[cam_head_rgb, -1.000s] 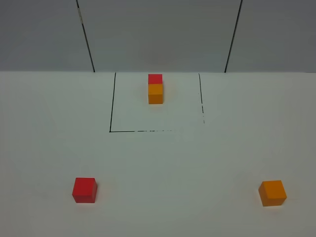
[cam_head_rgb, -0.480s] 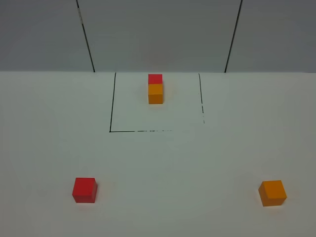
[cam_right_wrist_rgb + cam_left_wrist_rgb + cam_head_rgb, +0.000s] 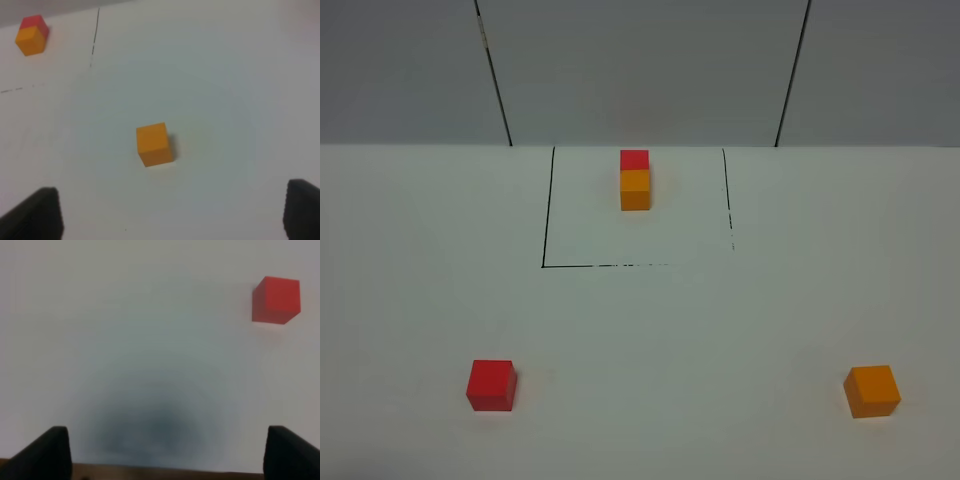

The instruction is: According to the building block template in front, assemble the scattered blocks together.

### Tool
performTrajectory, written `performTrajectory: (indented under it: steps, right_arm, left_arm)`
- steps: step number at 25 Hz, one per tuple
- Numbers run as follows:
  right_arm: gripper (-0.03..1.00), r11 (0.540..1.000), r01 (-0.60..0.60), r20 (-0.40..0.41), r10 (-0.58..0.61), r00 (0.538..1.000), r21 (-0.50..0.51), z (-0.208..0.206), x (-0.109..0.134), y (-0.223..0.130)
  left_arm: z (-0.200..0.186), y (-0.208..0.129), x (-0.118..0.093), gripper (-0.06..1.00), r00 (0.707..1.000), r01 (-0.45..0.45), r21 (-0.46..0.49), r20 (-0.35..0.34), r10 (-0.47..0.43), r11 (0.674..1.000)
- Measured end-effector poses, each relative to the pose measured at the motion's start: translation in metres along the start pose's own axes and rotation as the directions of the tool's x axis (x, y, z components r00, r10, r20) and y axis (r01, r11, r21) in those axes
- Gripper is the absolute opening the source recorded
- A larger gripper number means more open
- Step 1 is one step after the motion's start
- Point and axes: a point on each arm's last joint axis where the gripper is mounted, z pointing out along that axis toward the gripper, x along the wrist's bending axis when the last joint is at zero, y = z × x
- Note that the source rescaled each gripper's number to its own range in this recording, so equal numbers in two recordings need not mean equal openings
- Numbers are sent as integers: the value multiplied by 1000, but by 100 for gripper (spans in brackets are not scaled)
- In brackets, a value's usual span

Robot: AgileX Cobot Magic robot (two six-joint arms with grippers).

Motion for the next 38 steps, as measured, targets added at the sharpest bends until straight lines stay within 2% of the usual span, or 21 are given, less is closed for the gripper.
performTrajectory:
  steps: [5,9,13,17,19,23,26,31,38]
  right_arm:
    - [79,1000,0,0,0,1000,0,0,0,0]
    - [79,1000,0,0,0,1000,0,0,0,0]
    - [79,1000,0,0,0,1000,0,0,0,0]
    - [79,1000,0,0,0,1000,0,0,0,0]
    - [79,1000,0,0,0,1000,0,0,0,0]
    - [79,1000,0,0,0,1000,0,0,0,0]
    - [79,1000,0,0,0,1000,0,0,0,0]
    - [79,1000,0,0,0,1000,0,0,0,0]
    - [79,1000,0,0,0,1000,0,0,0,0]
  left_arm:
    - [20,47,-7,66,1000,14,165,4,-15,986]
    - [45,79,-16,66,998,10,287,61,-29,958]
    - [76,102,-19,66,997,4,386,66,-32,922]
    - [108,118,-30,66,997,-63,467,59,39,882]
    - [120,124,-44,66,993,-118,479,58,103,870]
    - [144,132,-75,69,985,-167,430,37,167,887]
    - [161,133,-91,78,988,-157,401,50,149,902]
    - [194,124,-106,97,992,-128,456,75,105,881]
    - [232,109,-113,100,998,-70,540,31,63,839]
